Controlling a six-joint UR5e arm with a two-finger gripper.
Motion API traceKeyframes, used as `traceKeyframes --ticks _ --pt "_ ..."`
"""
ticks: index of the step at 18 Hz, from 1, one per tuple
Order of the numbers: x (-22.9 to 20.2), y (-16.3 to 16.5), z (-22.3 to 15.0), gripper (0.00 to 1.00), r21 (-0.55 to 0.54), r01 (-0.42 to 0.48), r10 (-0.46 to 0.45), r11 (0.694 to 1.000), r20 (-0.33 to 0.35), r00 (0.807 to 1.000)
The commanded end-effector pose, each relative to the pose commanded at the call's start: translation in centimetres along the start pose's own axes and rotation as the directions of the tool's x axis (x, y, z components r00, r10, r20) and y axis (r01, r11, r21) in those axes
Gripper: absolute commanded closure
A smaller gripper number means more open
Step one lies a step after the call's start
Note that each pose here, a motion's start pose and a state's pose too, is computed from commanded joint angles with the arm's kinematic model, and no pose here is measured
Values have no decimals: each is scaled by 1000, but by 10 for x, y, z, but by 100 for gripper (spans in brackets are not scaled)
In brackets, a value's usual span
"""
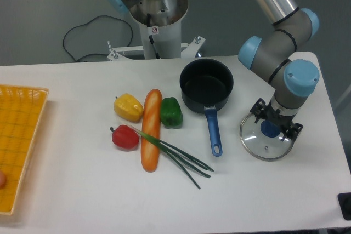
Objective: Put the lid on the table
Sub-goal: 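Hold the lid on the table and open the gripper off the knob, then raise the open gripper up away from the lid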
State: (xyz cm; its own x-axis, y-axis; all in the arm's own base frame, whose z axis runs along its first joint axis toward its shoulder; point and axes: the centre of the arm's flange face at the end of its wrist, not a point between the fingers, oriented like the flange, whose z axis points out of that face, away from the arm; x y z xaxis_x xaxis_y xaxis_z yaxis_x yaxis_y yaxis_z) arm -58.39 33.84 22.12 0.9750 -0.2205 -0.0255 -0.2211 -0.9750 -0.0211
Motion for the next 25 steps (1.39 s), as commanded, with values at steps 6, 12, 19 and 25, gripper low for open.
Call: traceKeyframes --ticks 6,12,19,25 --pt "1 4 -23 0 0 -42 42 999 32 999" --pt "2 11 -45 0 -5 -59 59 998 65 996" --pt "-2 14 -77 0 -7 -64 64 998 106 992" --pt "-16 15 -97 0 -39 -78 81 996 59 995"
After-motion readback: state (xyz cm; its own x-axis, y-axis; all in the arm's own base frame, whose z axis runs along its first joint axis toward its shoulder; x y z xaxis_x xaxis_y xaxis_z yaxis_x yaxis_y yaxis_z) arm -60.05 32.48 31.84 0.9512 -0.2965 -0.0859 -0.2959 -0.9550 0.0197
